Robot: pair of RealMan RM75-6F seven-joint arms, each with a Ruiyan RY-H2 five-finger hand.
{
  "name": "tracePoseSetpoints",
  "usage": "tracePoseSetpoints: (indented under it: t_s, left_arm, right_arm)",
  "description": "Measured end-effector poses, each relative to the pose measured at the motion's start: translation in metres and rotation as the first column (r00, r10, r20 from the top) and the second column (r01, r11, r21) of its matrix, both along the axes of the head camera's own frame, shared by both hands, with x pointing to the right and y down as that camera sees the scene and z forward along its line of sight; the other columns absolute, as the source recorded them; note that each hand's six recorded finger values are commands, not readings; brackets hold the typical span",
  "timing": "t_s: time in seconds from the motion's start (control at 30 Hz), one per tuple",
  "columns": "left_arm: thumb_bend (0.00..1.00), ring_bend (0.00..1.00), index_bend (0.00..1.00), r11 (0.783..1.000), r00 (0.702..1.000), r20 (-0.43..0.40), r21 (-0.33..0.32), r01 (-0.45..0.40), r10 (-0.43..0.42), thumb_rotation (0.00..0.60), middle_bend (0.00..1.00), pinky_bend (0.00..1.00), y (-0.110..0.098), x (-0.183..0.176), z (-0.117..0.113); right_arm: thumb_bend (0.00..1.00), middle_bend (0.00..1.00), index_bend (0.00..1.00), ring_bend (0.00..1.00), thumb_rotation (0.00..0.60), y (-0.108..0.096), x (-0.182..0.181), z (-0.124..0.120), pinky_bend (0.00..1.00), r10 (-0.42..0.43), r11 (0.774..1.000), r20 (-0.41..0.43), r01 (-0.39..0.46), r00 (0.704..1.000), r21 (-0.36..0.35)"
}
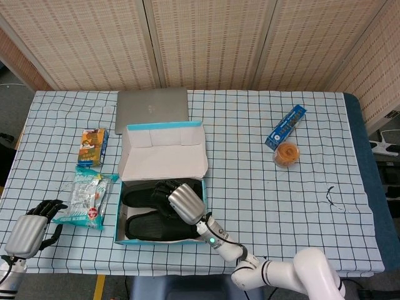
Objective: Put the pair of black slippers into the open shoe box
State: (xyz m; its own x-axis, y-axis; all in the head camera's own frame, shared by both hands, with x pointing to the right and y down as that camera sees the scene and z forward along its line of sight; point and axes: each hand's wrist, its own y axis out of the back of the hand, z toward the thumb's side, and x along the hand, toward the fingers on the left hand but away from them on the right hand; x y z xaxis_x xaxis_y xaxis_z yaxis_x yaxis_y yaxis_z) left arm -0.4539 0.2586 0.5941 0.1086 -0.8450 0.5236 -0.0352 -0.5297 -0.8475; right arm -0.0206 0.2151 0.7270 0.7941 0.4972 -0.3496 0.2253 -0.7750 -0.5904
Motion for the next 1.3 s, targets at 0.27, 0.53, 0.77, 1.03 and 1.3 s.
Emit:
tracePoseSetpoints:
  t_s: [0.27, 0.53, 0.77, 1.03, 1.3]
  left_arm:
    - [0.47, 0.18, 0.27, 1.0, 1.0, -0.005, 0.002, 0.001, -0.001, 0.6, 0.2, 0.4, 0.0, 0.0, -0.001]
    - [0.47, 0.18, 0.27, 1.0, 1.0, -0.008, 0.006, 0.004, -0.004, 0.6, 0.2, 0.4, -0.001, 0.0, -0.002]
    - [0.47, 0.18, 0.27, 1.0, 1.0, -0.01, 0.01, -0.001, 0.002, 0.6, 0.21, 0.4, -0.001, 0.001, -0.003]
    - [0.47, 0.18, 0.27, 1.0, 1.0, -0.013, 0.011, 0.001, -0.001, 0.6, 0.21, 0.4, -0.001, 0.001, -0.004]
    - [0.47, 0.18, 0.28, 1.0, 1.0, -0.015, 0.01, 0.004, -0.004, 0.6, 0.21, 0.4, -0.001, 0.0, -0.004]
  right_arm:
    - [0.51, 0.44, 0.47, 0.25, 0.6, 0.012, -0.008, 0.019, 0.38, -0.037, 0.999, -0.04, 0.036, 0.999, -0.022]
    - [0.51, 0.44, 0.47, 0.25, 0.6, 0.024, -0.006, 0.035, 0.38, -0.076, 0.996, -0.08, 0.073, 0.994, -0.044]
    - [0.51, 0.44, 0.47, 0.25, 0.6, 0.029, 0.005, 0.05, 0.38, -0.081, 0.994, -0.111, 0.072, 0.991, -0.08]
    - [0.51, 0.44, 0.47, 0.25, 0.6, 0.031, 0.013, 0.063, 0.38, -0.079, 0.992, -0.136, 0.064, 0.987, -0.107]
    - [0.51, 0.44, 0.47, 0.25, 0.6, 0.03, 0.02, 0.071, 0.38, -0.078, 0.989, -0.16, 0.055, 0.984, -0.141]
